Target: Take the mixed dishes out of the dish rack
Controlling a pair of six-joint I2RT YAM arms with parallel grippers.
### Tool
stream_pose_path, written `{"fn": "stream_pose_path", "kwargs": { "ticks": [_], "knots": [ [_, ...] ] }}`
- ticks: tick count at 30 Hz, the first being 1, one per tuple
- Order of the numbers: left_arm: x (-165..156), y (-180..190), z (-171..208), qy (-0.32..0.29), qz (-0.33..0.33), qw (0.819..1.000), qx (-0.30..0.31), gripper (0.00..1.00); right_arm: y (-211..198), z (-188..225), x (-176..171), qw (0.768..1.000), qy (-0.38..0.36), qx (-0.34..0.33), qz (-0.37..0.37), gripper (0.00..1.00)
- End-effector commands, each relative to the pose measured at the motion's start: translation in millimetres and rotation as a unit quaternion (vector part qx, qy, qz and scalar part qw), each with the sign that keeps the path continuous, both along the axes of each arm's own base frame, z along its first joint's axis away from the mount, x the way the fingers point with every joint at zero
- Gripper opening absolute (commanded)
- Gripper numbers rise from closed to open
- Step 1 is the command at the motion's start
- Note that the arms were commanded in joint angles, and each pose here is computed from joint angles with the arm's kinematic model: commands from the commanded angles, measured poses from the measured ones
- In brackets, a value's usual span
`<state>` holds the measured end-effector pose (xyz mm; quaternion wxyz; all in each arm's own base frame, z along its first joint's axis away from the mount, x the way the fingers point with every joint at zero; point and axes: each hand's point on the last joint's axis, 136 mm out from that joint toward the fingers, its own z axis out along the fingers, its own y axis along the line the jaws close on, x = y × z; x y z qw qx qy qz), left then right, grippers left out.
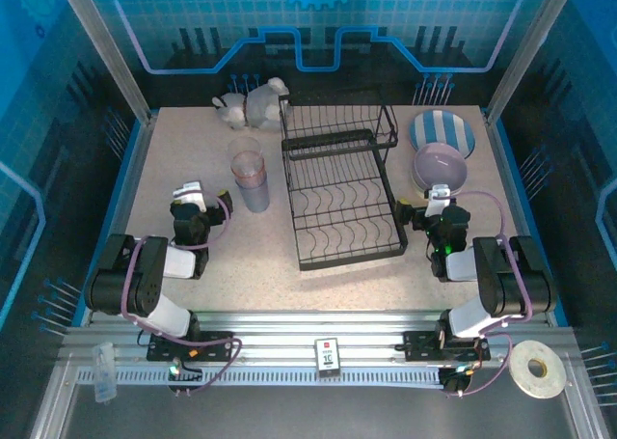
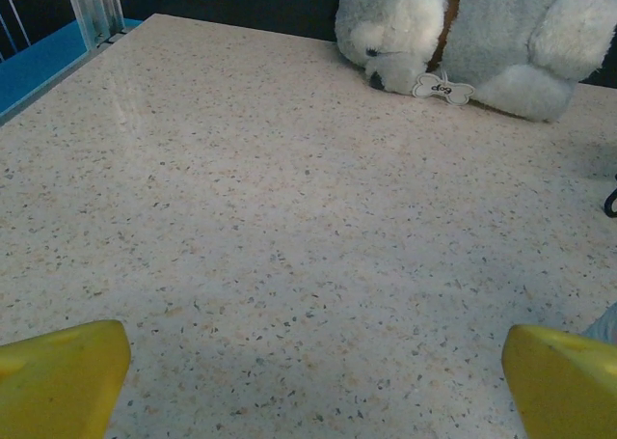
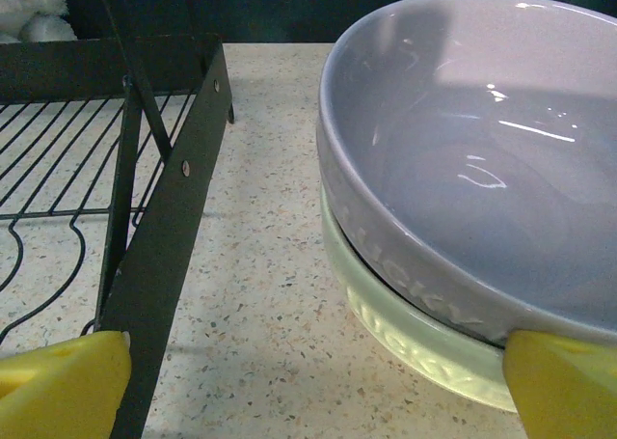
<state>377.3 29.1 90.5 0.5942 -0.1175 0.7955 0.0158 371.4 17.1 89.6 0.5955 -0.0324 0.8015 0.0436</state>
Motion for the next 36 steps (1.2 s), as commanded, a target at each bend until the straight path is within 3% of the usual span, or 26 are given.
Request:
{"fn": "stream_pose_path", "kwargs": {
  "ticks": [1, 36],
  "knots": [
    [14.1, -9.3, 5.7, 0.007, -0.023, 1.0, 0.012, 0.99, 3.2, 16.4, 11.1, 1.0, -0.028, -0.011, 0.006, 1.0],
    [20.1, -27.4, 5.6, 0.017, -0.069, 0.997, 0.026, 0.99, 12.2, 12.3, 18.2, 0.999, -0.009, -0.041, 0.008, 1.0]
  ]
}}
